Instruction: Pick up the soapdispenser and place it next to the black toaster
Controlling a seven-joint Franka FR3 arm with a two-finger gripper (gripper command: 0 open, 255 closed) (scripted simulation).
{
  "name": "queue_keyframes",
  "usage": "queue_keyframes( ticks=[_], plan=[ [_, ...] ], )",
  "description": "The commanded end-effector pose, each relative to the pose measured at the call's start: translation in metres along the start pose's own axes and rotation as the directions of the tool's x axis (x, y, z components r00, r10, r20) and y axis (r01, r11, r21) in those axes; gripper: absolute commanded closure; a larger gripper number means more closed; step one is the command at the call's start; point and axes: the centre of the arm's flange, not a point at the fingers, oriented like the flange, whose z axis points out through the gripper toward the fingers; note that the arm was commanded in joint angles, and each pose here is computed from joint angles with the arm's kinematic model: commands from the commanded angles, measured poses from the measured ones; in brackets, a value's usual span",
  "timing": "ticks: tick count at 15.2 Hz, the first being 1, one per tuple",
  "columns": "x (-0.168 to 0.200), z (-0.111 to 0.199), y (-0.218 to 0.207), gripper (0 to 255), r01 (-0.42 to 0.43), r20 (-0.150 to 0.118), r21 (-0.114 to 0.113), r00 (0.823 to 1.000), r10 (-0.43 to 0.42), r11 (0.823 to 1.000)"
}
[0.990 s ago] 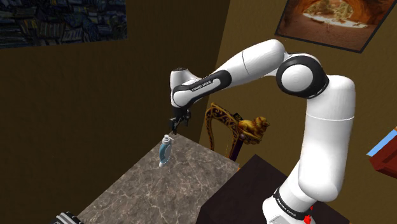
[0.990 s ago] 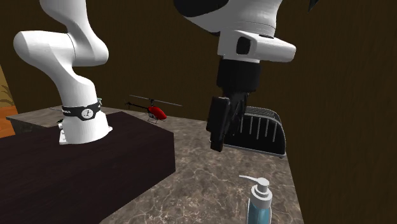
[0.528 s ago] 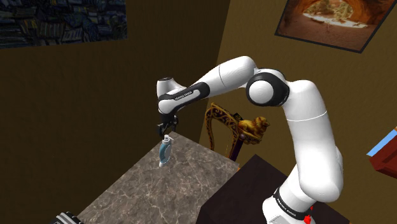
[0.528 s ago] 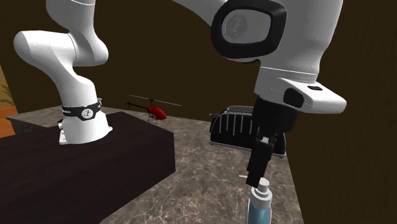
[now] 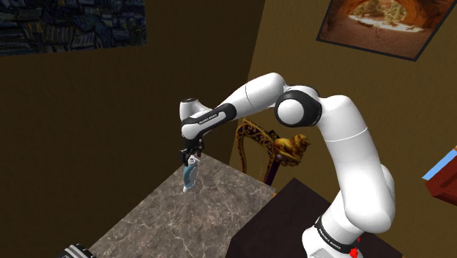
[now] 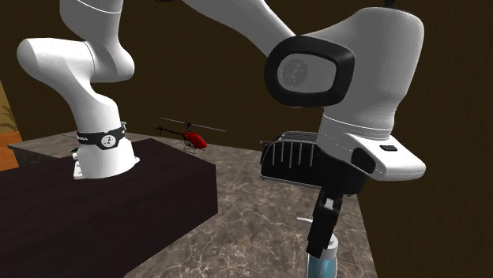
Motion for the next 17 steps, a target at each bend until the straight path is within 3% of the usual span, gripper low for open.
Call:
queue_keyframes(
  ticks=[1,8,9,17],
  plan=[
    [0.0001,0.0074,-0.0007,0,0.000,0.000,0.000,1.000,0.000,1.000],
    [0.0002,0.0074,-0.0007,0,0.000,0.000,0.000,1.000,0.000,1.000],
    [0.0002,0.0074,-0.0007,255,0.000,0.000,0.000,1.000,0.000,1.000],
    [0.0001,0.0074,-0.0007,255,0.000,0.000,0.000,1.000,0.000,1.000]
  ],
)
